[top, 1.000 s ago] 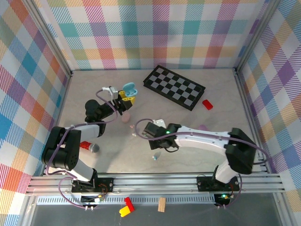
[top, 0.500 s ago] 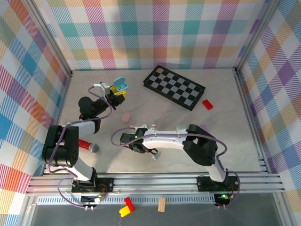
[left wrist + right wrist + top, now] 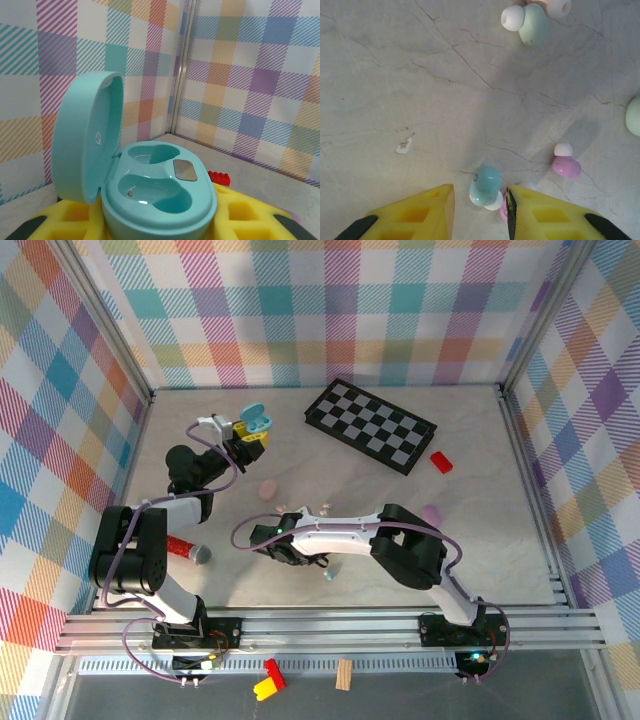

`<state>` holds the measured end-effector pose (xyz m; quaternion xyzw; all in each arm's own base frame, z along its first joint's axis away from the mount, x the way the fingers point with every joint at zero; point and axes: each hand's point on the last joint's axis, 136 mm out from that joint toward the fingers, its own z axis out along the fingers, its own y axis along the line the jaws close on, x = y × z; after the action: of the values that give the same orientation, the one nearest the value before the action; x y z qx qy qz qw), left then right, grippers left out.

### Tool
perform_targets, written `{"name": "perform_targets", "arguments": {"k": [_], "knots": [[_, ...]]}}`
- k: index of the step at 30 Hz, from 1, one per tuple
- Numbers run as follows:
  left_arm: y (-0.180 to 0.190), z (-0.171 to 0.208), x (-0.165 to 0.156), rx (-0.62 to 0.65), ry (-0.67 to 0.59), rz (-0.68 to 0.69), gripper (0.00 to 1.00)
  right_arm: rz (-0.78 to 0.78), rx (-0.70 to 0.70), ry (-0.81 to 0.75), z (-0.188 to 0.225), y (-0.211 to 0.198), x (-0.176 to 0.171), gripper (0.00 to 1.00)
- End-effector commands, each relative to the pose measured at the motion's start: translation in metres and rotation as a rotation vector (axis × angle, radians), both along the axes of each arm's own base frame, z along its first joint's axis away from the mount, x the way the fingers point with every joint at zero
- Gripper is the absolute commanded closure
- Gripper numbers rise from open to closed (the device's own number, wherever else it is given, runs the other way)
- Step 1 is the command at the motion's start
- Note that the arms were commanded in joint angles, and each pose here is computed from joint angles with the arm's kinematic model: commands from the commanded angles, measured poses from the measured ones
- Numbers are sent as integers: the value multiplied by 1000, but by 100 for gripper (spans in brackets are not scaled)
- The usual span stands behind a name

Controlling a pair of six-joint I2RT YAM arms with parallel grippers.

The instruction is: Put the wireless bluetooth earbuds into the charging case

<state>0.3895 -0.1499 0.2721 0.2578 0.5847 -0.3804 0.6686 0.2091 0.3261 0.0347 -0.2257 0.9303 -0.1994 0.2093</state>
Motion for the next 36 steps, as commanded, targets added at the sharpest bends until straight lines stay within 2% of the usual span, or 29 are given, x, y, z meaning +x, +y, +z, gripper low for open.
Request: {"name": "perform_targets", "arguments": {"k": [1,23,28,31,36], "knots": [[3,24,-5,4,-102,-2,69,3,-47,-2,-1,-5,3,68],[2,21,-7,11,-97,-15,69,-32,-85,26,-12,-15,6,77],[1,19,-8,14,-96,-18,69,-29,-72,31,-12,-13,7,82],[1,18,-8,16,-94,-18,69,-29,-33,36,-7,-9,6,83],[1,15,-9,17,-88,-16,69,-33,126,32,12,-1,7,83]]}}
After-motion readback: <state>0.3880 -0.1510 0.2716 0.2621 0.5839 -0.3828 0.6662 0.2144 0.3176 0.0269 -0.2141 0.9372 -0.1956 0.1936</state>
